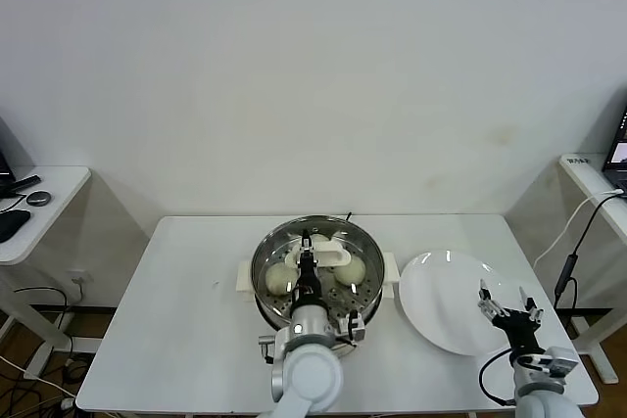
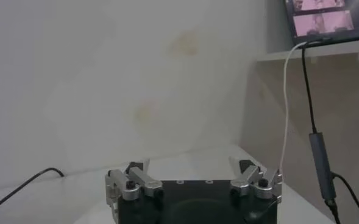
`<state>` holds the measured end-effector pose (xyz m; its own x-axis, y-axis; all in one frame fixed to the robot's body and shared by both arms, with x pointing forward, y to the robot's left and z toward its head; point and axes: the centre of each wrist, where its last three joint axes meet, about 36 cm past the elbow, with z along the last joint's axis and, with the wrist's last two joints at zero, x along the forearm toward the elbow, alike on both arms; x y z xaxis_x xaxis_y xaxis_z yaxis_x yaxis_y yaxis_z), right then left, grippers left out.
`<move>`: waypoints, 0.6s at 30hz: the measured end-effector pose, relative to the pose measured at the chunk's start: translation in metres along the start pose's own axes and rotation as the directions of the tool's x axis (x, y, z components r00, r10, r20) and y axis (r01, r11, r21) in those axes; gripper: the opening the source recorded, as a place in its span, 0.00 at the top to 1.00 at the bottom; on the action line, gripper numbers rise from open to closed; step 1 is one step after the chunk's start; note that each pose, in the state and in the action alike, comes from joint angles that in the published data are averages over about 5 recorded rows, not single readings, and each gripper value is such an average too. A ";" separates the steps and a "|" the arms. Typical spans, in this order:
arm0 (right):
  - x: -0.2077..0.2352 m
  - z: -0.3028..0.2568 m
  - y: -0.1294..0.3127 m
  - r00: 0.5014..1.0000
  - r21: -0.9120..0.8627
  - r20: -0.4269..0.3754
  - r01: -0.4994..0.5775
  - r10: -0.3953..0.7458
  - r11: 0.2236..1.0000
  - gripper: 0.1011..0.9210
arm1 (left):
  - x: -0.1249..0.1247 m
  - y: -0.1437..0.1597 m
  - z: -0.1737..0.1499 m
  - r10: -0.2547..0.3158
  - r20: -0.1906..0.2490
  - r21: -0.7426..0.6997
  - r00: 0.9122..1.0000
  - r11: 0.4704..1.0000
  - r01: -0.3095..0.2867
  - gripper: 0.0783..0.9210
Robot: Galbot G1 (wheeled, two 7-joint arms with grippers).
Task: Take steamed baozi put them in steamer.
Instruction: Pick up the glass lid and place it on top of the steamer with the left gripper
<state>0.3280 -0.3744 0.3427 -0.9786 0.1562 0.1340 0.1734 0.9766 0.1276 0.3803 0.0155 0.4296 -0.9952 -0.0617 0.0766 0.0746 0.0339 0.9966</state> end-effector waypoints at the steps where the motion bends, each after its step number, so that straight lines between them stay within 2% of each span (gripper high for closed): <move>1: 0.000 0.000 0.000 1.000 -0.001 0.000 0.000 0.000 1.000 0.12 | 0.001 0.000 0.001 0.001 0.004 0.001 1.000 1.000 -0.001 0.75; 9: 0.000 -0.001 0.000 1.000 -0.001 0.000 -0.003 0.003 1.000 0.12 | 0.013 0.005 0.005 0.002 0.040 0.016 0.999 1.000 -0.003 0.48; 18: 0.000 0.000 0.000 1.000 0.003 -0.027 -0.013 0.013 1.000 0.12 | 0.047 0.026 0.016 0.025 0.092 0.078 0.995 0.996 -0.032 0.18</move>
<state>0.3280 -0.3747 0.3422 -0.9729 0.1649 0.1624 0.1857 0.9749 0.1230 0.3343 0.0296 0.4584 -0.9947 0.0310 0.0980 0.1010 0.1134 0.9884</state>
